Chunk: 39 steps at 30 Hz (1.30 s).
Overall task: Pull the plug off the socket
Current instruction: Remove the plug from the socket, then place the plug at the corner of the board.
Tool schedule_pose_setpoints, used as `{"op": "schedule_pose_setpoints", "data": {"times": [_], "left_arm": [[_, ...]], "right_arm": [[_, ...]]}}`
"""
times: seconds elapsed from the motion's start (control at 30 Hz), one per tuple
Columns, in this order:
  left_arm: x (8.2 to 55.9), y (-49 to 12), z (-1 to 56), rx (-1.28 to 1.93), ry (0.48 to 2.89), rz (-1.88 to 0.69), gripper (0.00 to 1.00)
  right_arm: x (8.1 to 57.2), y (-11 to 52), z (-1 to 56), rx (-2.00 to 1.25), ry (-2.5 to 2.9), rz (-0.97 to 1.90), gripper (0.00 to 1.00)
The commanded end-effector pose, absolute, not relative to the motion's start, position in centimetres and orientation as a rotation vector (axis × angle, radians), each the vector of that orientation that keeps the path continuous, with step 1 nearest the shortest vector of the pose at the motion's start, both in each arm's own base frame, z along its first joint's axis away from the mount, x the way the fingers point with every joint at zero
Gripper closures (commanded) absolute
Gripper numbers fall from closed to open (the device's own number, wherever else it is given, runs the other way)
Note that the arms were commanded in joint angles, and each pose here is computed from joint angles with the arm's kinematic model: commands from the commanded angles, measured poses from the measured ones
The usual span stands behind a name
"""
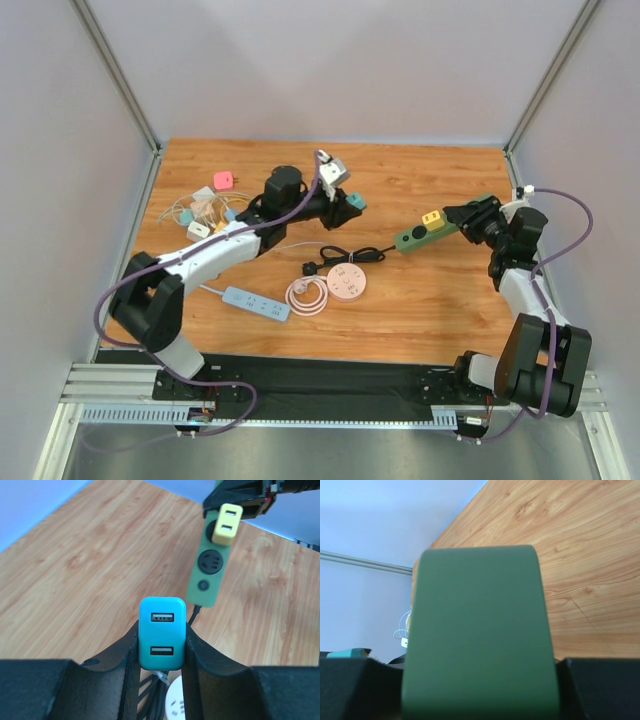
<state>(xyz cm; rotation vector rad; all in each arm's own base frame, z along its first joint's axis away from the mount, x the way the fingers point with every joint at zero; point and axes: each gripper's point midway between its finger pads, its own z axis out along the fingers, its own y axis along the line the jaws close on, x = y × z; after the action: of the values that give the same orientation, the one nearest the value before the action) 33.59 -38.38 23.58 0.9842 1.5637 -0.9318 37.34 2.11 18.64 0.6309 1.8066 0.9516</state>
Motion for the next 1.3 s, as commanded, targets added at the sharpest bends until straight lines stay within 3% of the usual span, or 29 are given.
{"op": "schedule_pose_setpoints", "data": {"times": [0.0,0.3,0.6,1.27], "left_arm": [[33.2,-34.4,27.0,0.940,1.497,-0.855,1.00],[35.0,-20.8,26.1,0.475,1.582,-0.724,1.00],[36.4,-10.8,22.9,0.042,1.695,-0.550,1.00],[37.1,-0.3,16.6,-0.497,1.809,-0.471,1.00]], "right_arm": [[37.6,2.1,21.6,0.527,1.725,0.962,1.00],[37.3,2.3,21.7,0.472,1.730,0.953,1.00],[36.9,1.9,21.4,0.470,1.721,0.925,1.00],[37.2,1.7,20.6,0.507,1.755,0.936,1.00]]}}
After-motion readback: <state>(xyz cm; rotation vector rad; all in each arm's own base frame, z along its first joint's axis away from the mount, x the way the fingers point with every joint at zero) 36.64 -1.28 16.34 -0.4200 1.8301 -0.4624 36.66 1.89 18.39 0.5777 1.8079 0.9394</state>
